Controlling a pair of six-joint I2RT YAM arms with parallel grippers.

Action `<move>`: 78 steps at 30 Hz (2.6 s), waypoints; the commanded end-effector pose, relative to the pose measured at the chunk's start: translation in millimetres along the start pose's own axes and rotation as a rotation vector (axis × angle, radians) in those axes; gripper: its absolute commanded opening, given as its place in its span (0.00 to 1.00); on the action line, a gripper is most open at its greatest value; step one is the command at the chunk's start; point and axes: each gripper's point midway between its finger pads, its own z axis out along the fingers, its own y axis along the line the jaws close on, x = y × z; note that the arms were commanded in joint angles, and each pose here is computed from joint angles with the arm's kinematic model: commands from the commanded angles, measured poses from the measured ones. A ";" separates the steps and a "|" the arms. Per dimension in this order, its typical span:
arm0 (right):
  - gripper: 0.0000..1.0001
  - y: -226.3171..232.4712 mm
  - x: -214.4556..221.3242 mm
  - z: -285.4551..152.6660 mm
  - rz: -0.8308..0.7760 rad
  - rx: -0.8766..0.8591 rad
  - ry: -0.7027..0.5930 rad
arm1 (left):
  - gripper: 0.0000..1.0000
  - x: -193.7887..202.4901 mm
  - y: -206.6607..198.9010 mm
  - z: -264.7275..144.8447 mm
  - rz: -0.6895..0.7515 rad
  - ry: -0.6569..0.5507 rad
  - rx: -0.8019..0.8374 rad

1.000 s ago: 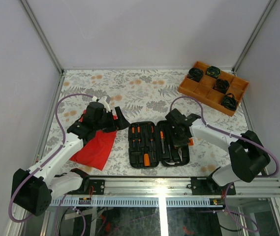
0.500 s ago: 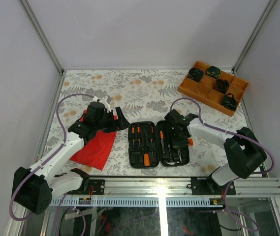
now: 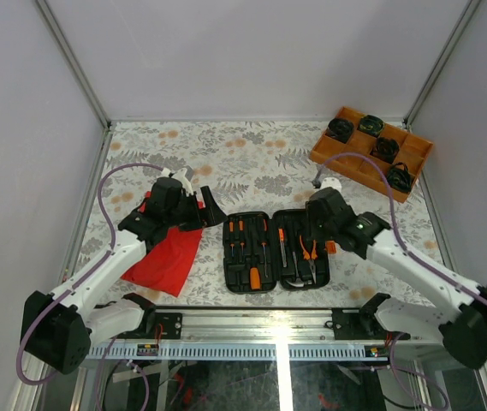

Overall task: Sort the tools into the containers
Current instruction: Place the pliers in the storage box, then close the storage box at the center of the board.

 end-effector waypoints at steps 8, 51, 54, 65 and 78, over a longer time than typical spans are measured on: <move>0.57 -55.9 -31.8 -26.6 0.159 0.125 -0.244 | 0.71 14.3 3.1 4.9 -0.050 0.012 0.039; 0.46 -81.8 37.8 46.2 0.410 0.006 0.050 | 0.79 87.1 20.2 62.5 -0.150 0.145 0.065; 0.45 -91.1 34.8 43.4 0.413 0.054 0.018 | 0.83 87.3 16.6 61.6 -0.152 0.138 0.100; 0.19 -61.7 53.6 52.2 0.421 -0.102 0.134 | 0.88 100.0 4.5 65.9 -0.163 0.197 0.209; 0.09 -44.7 58.7 52.0 0.374 -0.221 0.146 | 0.87 71.0 -33.5 55.2 -0.146 0.166 0.318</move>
